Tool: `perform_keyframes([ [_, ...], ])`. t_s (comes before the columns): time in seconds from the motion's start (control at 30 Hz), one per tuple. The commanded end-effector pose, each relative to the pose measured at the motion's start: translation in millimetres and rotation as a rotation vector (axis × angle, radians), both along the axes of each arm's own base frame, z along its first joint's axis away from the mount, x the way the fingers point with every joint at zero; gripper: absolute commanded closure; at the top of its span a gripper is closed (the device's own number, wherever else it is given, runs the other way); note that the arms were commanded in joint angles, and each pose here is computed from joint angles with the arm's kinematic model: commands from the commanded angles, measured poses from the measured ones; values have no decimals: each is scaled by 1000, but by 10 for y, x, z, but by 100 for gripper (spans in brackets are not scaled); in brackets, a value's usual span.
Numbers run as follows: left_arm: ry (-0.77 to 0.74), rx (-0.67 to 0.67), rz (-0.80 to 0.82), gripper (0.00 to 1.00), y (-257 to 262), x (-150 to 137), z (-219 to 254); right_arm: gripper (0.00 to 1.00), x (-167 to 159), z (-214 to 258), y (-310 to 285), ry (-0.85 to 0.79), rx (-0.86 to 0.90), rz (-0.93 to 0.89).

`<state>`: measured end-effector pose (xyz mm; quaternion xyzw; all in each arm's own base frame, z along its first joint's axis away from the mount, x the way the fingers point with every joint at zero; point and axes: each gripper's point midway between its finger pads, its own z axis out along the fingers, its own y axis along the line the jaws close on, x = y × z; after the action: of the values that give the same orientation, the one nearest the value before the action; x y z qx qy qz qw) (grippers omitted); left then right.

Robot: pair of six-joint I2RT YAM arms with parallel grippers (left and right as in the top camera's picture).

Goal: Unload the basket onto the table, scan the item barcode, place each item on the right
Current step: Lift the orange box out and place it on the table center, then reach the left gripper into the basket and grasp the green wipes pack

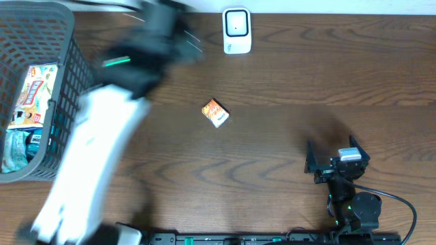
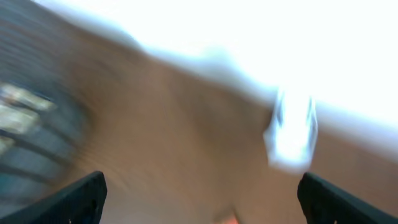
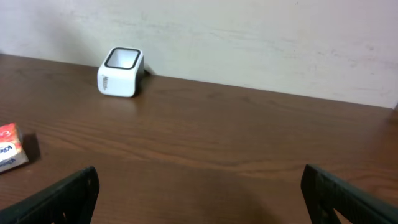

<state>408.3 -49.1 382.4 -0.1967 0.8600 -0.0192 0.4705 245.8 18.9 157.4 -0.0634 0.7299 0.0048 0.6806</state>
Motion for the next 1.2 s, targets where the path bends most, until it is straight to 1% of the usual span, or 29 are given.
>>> perform_keyframes([
  [0.0, -189, 52, 405, 2, 1288, -450, 648, 1, -2, -5, 3, 2, 12, 0],
  [0.03, -223, 1, 552, 2, 1706, -619, 687, 1, -2, -5, 3, 2, 12, 0],
  [0.07, -227, -23, 612, 2, 1889, -692, 667, 1, -2, -5, 3, 2, 12, 0],
  [0.13, -204, -118, 750, 2, 2378, -879, 499, 1, -2, -5, 3, 2, 12, 0],
  [0.2, -144, -232, 804, 2, 2680, -938, 229, 1, -2, -5, 3, 2, 12, 0],
  [0.27, -70, -334, 833, 2, 2901, -929, -81, 1, -2, -5, 3, 2, 12, 0],
  [0.33, 21, -425, 919, 2, 3106, -965, -460, 1, -2, -5, 3, 2, 12, 0],
  [0.4, 107, -476, 998, 2, 3257, -982, -802, 1, -2, -5, 3, 2, 12, 0],
  [0.57, 301, -515, 1051, 2, 3438, -831, -1557, 1, -2, -5, 3, 2, 12, 0],
  [0.7, 415, -506, 1201, 2, 3582, -915, -2084, 1, -2, -5, 3, 2, 12, 0],
  [0.83, 494, -455, 1249, 2, 3709, -930, -2448, 1, -2, -5, 3, 2, 12, 0],
  [1.03, 619, -456, 1265, 2, 3699, -987, -2867, 1, -2, -5, 3, 2, 12, 0],
  [1.17, 701, -450, 1286, 2, 3697, -1096, -3104, 1, -2, -5, 3, 2, 12, 0],
])
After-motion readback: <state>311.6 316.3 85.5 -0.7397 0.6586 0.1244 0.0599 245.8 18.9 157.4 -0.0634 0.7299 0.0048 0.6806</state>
